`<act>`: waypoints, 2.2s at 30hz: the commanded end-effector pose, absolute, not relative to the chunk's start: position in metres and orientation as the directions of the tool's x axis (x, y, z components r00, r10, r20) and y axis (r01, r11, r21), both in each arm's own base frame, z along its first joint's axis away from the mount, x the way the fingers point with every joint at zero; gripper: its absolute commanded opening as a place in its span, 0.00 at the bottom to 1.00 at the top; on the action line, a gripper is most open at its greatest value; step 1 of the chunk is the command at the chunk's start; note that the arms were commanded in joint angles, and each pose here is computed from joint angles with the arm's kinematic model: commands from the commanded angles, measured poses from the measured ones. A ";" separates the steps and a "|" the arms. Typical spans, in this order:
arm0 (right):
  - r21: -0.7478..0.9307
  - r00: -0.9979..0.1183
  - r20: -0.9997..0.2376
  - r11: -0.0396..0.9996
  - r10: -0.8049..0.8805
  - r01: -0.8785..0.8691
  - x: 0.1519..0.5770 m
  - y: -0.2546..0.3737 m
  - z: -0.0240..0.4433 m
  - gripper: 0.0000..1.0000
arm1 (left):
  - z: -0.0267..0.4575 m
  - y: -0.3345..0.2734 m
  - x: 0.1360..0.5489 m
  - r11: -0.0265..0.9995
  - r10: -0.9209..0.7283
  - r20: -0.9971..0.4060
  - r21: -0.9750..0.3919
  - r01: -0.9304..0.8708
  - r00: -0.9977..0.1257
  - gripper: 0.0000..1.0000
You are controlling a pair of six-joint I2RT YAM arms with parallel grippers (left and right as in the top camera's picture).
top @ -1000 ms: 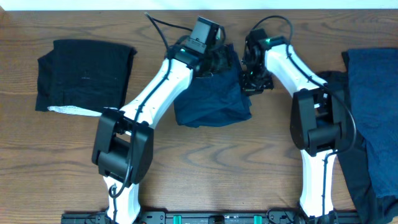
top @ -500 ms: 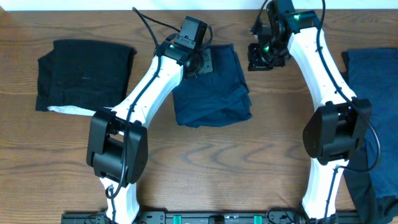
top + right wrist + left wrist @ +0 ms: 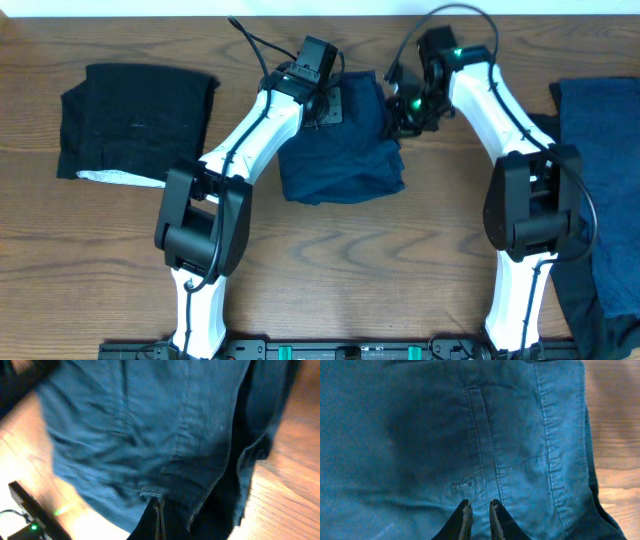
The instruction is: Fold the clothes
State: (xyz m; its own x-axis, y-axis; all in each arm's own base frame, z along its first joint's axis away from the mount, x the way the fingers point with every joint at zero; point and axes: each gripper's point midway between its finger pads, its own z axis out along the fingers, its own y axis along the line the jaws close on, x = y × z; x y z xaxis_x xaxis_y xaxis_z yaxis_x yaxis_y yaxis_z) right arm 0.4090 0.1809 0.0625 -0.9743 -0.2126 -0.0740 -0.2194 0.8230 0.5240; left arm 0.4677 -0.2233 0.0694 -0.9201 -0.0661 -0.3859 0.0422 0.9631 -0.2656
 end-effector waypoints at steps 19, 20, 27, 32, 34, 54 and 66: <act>0.564 -0.976 0.125 0.822 -0.176 -0.076 0.347 0.169 -0.011 0.01 | 0.078 -0.261 0.444 0.870 0.043 -0.315 -0.455 0.191 -0.948 0.10; 0.572 -0.975 0.135 0.818 -0.175 -0.067 0.347 0.169 -0.007 0.01 | 0.080 -0.267 0.438 0.848 0.053 -0.293 -0.492 0.198 -0.955 0.08; 0.638 -0.968 0.073 0.757 -0.239 -0.139 0.369 0.170 0.050 0.01 | 0.097 -0.280 0.402 0.677 0.184 -0.202 -0.683 0.273 -0.962 0.06; 0.624 -0.970 -0.120 0.744 -0.210 -0.238 0.419 0.174 0.073 0.01 | 0.088 -0.267 0.398 0.694 0.176 -0.156 -0.680 0.235 -0.972 0.06; 0.619 -0.969 -0.186 0.746 -0.165 -0.246 0.440 0.177 0.076 0.01 | 0.083 -0.266 0.397 0.695 0.177 -0.153 -0.680 0.234 -0.972 0.06; 0.448 -0.807 -0.581 0.787 -0.105 -0.425 0.541 0.208 0.074 0.01 | 0.012 -0.284 0.373 0.712 0.215 -0.043 -0.676 0.187 -0.976 0.06; 0.493 -0.860 -0.506 0.798 -0.061 -0.347 0.547 0.219 -0.009 0.01 | 0.005 -0.289 0.365 0.744 0.237 -0.044 -0.634 0.211 -0.970 0.06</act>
